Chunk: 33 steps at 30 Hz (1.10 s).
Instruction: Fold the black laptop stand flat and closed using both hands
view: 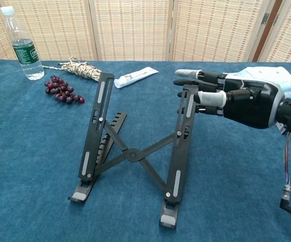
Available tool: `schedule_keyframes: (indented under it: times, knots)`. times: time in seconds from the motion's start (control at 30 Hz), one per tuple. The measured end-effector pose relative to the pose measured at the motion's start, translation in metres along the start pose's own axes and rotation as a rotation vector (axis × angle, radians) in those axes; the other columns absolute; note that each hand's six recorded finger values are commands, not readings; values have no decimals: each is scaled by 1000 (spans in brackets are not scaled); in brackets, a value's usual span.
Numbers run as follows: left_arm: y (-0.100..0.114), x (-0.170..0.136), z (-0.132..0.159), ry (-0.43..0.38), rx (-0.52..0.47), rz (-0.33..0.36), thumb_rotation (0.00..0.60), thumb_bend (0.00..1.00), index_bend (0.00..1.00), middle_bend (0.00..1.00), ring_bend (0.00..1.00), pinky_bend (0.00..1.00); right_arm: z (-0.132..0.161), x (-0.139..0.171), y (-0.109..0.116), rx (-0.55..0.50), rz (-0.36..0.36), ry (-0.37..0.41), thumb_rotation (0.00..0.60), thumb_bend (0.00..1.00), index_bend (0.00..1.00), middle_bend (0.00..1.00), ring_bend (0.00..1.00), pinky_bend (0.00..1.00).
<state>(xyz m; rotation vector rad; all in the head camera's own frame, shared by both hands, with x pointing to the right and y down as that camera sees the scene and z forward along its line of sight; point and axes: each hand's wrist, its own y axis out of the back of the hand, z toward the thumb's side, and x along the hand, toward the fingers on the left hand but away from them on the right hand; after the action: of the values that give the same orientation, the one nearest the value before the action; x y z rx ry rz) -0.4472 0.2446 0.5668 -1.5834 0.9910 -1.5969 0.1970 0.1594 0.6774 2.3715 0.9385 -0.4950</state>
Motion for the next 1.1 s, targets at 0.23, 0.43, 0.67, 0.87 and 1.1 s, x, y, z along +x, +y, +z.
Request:
schedule_keyframes:
  times: [0.23,0.43,0.67,0.87,1.1]
  knots:
    - [0,0,1,-1,0,-1,600,227,0,38,30,0,10,14,-19,-1,74,48,600,99,0,40,0,200]
    - [-1,0,2,-4,-2,-1,600,228,0,37,30,0,20,29,-40,13,156,66,600,98,0,40,0,200]
    - [-1,-2,2,-1,-3,0,600,227,0,38,30,0,32,40,-62,32,225,90,600,98,0,40,0,200]
    - [-1,-3,1,-1,-5,-1,600,228,0,38,30,0,35,49,-77,47,271,85,600,97,0,40,0,200]
    - [-3,-4,1,-2,-10,-4,600,228,0,38,30,0,38,57,-90,65,302,80,600,97,0,40,0,199]
